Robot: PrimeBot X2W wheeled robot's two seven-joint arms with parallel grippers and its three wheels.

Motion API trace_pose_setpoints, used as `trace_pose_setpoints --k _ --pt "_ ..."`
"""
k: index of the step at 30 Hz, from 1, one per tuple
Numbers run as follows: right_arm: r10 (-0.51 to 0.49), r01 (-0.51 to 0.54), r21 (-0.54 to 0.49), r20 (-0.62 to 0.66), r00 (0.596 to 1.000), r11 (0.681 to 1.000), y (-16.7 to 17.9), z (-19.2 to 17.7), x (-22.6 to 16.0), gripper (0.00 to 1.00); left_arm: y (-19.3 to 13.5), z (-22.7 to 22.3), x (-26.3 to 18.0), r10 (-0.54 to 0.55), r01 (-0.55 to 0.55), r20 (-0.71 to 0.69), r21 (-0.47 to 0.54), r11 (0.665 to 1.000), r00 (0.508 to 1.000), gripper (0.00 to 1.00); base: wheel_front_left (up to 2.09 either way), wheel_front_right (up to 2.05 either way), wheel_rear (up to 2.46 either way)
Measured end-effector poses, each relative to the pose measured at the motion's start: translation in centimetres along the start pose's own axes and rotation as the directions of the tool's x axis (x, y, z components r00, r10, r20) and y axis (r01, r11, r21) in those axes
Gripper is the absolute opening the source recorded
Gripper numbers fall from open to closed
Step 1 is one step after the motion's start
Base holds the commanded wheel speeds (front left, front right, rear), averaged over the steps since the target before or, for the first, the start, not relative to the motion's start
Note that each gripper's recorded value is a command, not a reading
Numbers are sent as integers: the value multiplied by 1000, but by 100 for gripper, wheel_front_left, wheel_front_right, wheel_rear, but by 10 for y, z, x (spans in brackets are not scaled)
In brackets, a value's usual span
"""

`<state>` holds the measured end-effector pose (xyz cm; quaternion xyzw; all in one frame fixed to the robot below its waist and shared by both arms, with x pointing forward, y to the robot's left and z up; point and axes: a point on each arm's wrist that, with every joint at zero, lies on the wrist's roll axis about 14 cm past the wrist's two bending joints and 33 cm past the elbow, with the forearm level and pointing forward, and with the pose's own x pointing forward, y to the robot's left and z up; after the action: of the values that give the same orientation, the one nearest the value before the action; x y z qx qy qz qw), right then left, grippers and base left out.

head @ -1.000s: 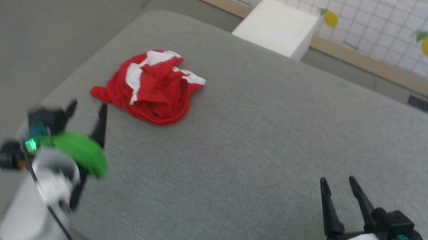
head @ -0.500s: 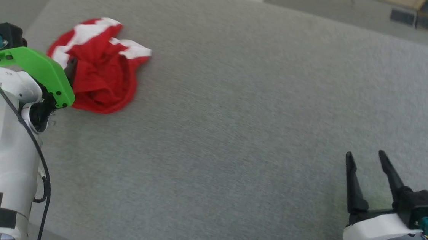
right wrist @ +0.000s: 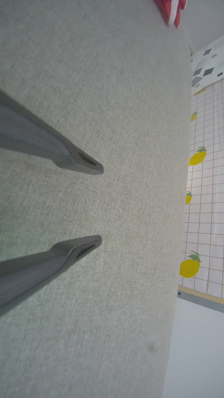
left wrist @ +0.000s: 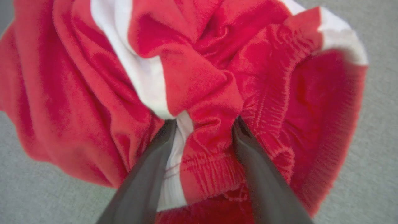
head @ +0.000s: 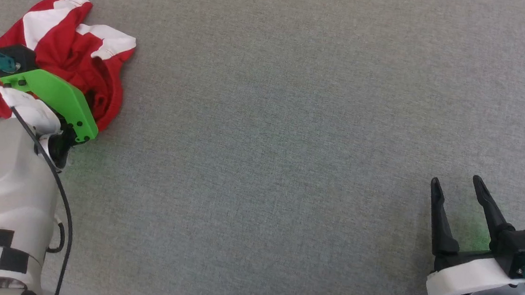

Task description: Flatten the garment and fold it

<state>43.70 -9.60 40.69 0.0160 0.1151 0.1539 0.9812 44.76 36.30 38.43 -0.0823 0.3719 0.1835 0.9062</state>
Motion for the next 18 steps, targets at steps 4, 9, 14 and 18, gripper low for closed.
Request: trace_pose_setpoints --k 4,9,14,18 --pt "8 -8 3 8 1000 1000 4 3 -2 100 -6 16 -4 -26 20 109 55 998 994 0 0 0 0" --pt "22 -23 29 37 999 999 11 10 -7 100 -8 67 -27 -74 37 317 121 992 946 0 0 0 0" --pt "25 -30 64 82 996 997 16 20 -18 100 -26 156 -79 -171 61 557 211 976 813 0 0 0 0" --pt "18 -29 87 120 993 996 18 30 -27 100 -69 222 -143 -305 127 702 294 947 644 0 0 0 0"
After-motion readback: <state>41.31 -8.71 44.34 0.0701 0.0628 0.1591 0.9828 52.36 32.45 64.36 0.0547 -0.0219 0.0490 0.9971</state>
